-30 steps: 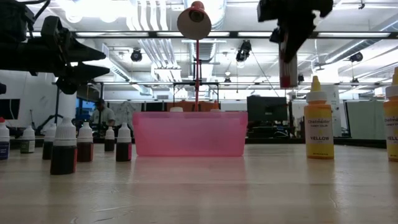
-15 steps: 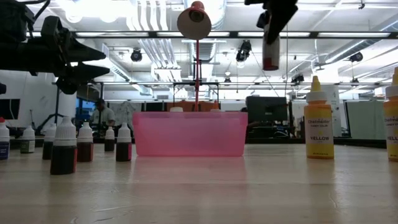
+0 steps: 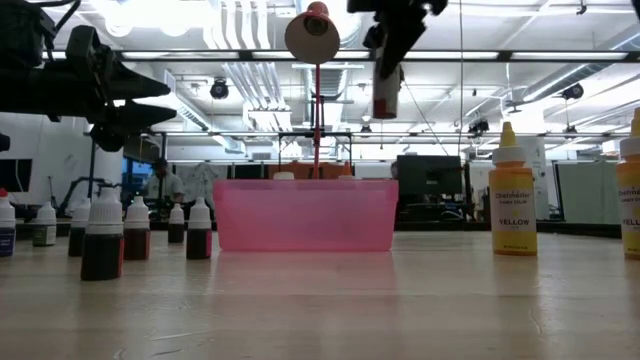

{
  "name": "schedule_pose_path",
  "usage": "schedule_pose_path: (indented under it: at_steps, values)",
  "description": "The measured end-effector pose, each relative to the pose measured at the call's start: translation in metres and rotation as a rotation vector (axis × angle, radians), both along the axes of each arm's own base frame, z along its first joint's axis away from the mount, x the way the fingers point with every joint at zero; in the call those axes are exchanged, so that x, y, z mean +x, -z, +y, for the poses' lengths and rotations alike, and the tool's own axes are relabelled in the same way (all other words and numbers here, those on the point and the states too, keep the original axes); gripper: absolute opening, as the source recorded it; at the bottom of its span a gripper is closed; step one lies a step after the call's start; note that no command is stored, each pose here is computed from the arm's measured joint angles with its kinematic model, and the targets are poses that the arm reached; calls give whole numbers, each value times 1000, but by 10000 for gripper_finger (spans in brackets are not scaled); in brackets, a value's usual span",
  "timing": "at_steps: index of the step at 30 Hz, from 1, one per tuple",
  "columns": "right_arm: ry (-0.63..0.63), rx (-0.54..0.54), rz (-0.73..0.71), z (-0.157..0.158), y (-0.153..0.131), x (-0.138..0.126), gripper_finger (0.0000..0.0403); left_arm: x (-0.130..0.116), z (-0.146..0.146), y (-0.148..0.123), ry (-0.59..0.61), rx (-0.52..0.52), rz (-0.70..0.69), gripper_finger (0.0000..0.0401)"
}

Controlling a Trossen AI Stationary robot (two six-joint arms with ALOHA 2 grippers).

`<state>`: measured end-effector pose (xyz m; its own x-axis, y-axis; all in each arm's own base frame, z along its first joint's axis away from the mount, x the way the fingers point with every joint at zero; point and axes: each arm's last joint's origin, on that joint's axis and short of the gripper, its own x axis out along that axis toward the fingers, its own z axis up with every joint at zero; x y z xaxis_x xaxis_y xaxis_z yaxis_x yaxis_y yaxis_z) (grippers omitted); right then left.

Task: Pick & Place food coloring
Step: Put the big red food coloring bottle into the pink bin

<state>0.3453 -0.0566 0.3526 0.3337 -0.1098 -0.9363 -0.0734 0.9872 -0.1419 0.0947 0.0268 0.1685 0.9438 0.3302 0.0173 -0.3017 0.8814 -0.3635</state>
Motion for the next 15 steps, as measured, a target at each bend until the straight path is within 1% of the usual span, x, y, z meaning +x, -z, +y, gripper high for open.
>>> schedule_pose_path:
  at_steps: [4, 10, 15]
  values:
    - [-38, 18, 10, -7, 8, 16, 139, 0, 0, 0, 0, 0, 0, 204]
    - [-51, 18, 45, -18, 27, 35, 139, 0, 0, 0, -1, 0, 0, 204]
    - [-54, 16, 42, -23, 41, 47, 139, 0, 0, 0, -1, 0, 0, 204]
